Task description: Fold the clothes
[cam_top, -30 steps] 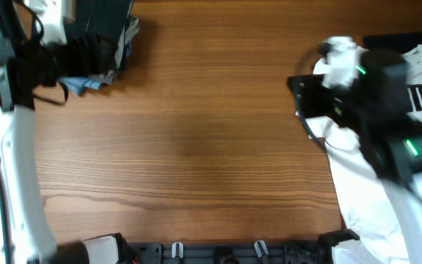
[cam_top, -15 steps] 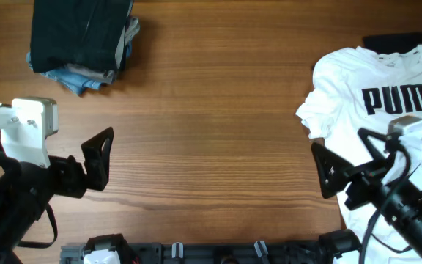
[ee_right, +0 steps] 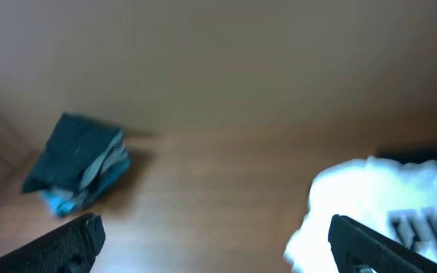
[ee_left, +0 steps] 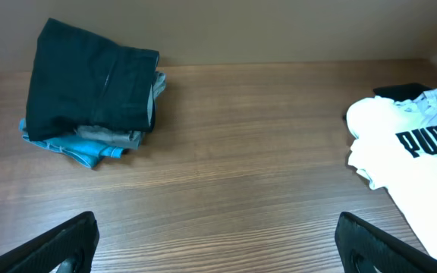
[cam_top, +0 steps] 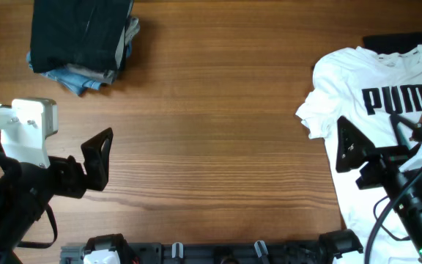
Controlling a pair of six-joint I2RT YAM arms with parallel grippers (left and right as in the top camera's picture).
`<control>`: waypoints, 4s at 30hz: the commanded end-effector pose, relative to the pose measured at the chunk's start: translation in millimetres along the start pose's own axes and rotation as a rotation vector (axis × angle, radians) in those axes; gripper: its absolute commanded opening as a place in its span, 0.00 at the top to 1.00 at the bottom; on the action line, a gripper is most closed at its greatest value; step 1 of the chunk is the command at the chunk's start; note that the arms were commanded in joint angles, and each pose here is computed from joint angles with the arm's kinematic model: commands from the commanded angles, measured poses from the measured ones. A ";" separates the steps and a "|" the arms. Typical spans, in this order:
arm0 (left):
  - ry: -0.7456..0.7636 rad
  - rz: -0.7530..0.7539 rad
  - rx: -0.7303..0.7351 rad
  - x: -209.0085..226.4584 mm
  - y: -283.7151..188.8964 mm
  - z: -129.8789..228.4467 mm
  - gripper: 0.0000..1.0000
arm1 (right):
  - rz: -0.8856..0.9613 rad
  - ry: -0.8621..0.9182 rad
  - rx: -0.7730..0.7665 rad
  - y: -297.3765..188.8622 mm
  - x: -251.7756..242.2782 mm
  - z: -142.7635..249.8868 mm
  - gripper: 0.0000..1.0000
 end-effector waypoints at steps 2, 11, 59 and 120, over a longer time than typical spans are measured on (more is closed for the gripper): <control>-0.008 -0.006 0.004 0.7 1.6 0.3 0.00 | 0.073 -0.127 -0.113 -8.7 -4.8 36.1 0.00; -0.008 -0.006 0.004 0.7 1.6 0.3 0.00 | 0.115 -0.045 -0.109 43.7 -5.9 186.2 0.00; 0.103 0.031 -0.349 16.8 46.6 16.6 0.00 | 0.161 -0.027 -0.239 101.1 -16.1 243.4 0.00; -0.119 0.169 -0.467 91.2 190.3 216.0 0.00 | 0.160 -0.027 -0.235 101.4 -16.1 243.7 0.00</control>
Point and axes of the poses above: each gripper's point midway between its finger pads, its own y axis out along the fingers, its own x axis along the line the jaws close on, z = x × y, the point moved 9 cm from there along -y, back along the fingers, and after that the axes turned 14 degrees about -y, right-handed, at the moved point
